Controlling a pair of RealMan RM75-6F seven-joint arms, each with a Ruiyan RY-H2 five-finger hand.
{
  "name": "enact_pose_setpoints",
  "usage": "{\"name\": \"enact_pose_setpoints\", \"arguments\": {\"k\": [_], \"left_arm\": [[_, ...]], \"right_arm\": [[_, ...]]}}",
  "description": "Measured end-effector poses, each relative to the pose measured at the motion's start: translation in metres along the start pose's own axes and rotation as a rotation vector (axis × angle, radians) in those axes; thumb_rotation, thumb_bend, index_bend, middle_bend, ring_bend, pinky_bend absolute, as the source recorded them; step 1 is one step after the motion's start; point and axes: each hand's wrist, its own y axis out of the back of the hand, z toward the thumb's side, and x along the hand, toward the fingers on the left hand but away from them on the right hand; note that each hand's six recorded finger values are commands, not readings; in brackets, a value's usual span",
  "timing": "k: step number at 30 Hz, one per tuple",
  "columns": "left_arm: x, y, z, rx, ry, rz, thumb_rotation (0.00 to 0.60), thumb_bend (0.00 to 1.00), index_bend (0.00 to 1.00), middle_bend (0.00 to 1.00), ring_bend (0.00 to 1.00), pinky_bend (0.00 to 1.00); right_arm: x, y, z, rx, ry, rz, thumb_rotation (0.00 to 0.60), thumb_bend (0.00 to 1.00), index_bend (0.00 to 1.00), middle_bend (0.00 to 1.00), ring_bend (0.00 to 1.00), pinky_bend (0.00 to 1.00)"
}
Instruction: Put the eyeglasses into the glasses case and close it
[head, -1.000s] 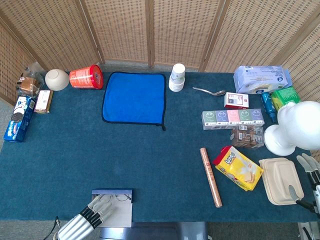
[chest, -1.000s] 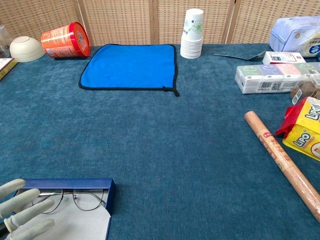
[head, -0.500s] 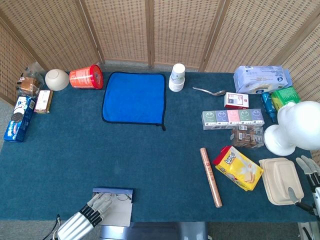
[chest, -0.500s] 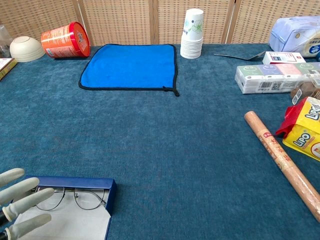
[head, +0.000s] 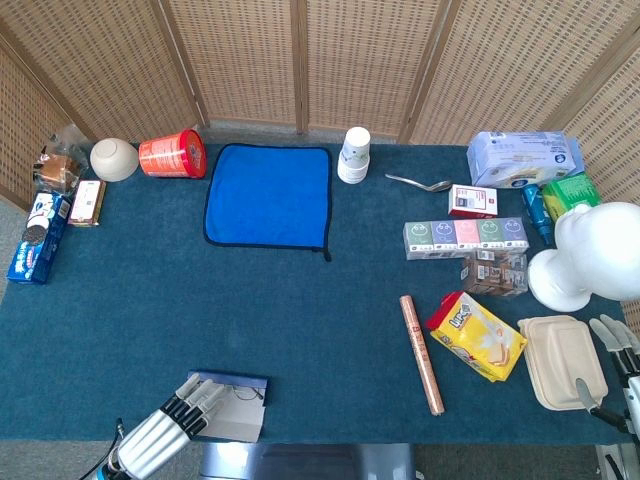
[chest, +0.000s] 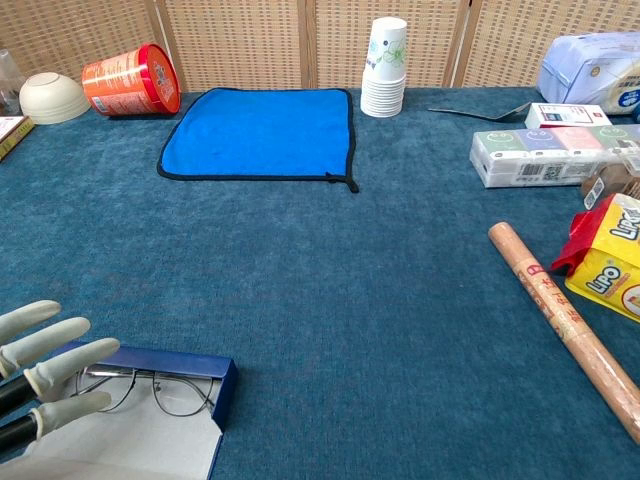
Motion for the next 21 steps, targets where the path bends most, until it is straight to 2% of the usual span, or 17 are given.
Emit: {"name": "enact_pose_setpoints", "arguments": {"k": [13,21], "left_arm": [[0.008,0.002,-0.007,-0.005,0.020,-0.079,0.600,0.36,0.35,0.07,0.00,0.00],[0.009,0.002,-0.011,-0.015,0.036,-0.093,0.600,0.37,0.43,0.09,0.00,0.00]], "right_arm": [[0.001,-0.001,-0.003,-0.007,-0.011,0.007,0.600,0.41,0.00,0.01,0.00,0.24],[0.000,-0.001,-0.004,-0.009,-0.016,0.008,0.600,0.41,0.00,0.01,0.00,0.24]]}}
